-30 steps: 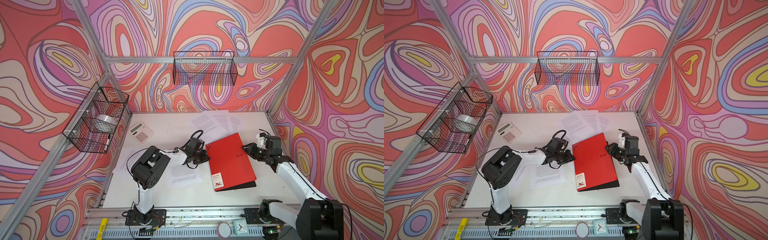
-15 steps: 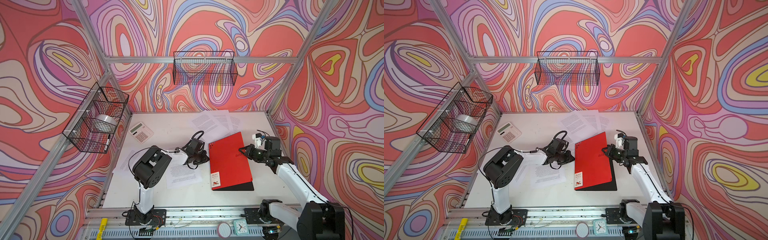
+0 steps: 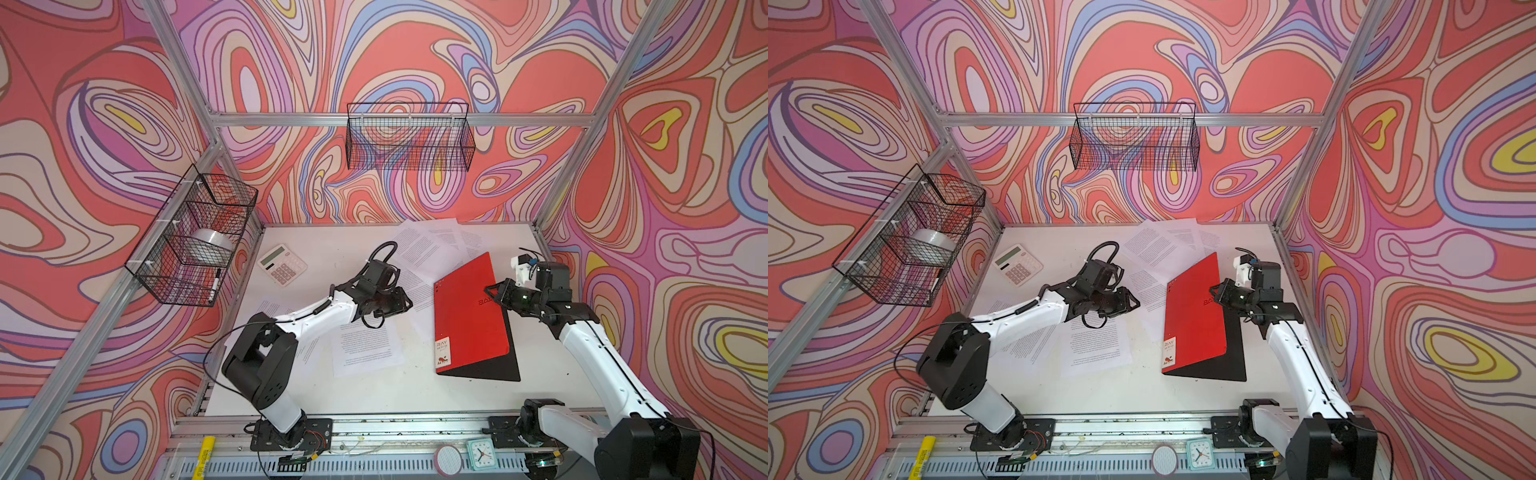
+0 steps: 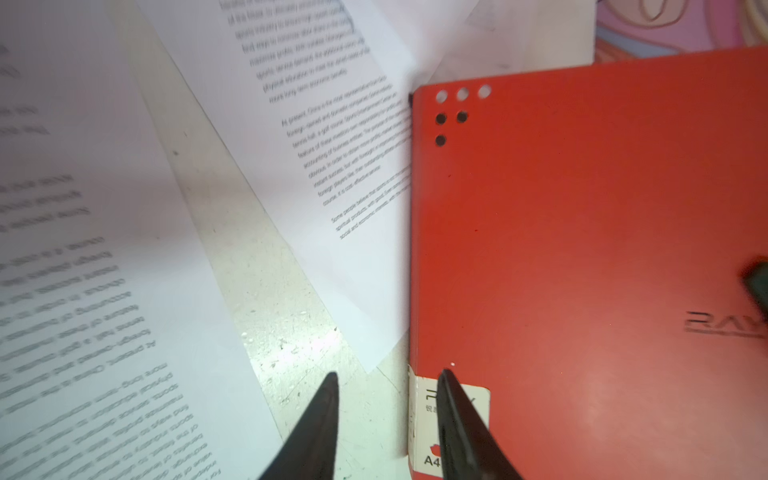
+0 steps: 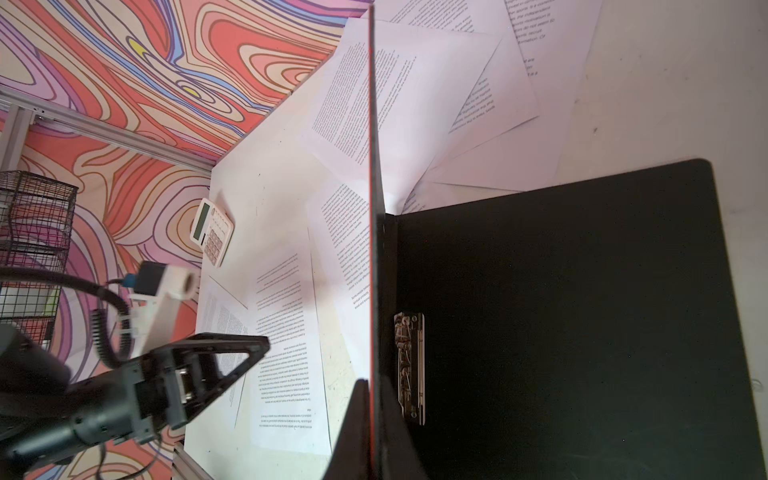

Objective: Put the files into the folder
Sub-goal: 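Grip the red folder's spine with left gripper while right gripper lifts the cover, then swing the red cover over with the right gripper, laying the folder open flat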

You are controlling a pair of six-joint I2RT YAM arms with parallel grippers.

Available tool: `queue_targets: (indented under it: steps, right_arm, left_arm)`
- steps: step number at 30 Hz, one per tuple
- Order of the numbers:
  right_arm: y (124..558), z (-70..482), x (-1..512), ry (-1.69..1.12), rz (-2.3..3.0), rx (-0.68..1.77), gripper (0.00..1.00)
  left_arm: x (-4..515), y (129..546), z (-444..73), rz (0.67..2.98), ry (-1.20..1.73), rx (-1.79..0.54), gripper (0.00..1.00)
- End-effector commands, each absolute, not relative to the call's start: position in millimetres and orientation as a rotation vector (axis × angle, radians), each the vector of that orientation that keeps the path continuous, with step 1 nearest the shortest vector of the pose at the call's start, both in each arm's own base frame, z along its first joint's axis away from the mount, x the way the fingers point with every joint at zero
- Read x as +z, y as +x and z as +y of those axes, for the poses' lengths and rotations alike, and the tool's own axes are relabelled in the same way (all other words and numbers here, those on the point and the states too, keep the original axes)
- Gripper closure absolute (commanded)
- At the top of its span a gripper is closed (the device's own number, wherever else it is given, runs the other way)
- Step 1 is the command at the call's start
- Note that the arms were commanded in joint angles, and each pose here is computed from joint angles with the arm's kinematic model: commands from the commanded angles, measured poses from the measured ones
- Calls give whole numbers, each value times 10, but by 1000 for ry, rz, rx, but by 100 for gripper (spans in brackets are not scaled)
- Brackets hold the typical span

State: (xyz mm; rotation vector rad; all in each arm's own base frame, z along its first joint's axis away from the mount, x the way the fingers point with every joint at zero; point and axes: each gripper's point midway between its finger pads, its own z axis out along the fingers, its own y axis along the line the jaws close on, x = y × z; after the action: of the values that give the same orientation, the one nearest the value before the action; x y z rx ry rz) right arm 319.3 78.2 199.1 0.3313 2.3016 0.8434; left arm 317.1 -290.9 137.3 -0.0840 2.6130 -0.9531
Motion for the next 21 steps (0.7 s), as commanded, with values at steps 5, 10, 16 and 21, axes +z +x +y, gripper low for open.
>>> queue_targets:
  steps: [5,10,16,21]
  right_arm:
    - [3173,875,2259,265,2277,826,100]
    - [3156,927,2286,197,2328,721,100]
    - [3182,1177,2199,141,2388,596,100]
    - [3147,1448,2198,62,2413,616,98]
  left_arm:
    - [1585,2973,-2166,2599,-90,-671,33]
    - [1624,2842,-1830,2582,-125,-605,24]
    - [1628,2750,-1629,2597,-166,-590,22]
    - [1771,2714,-1557,2557,-164,-601,13]
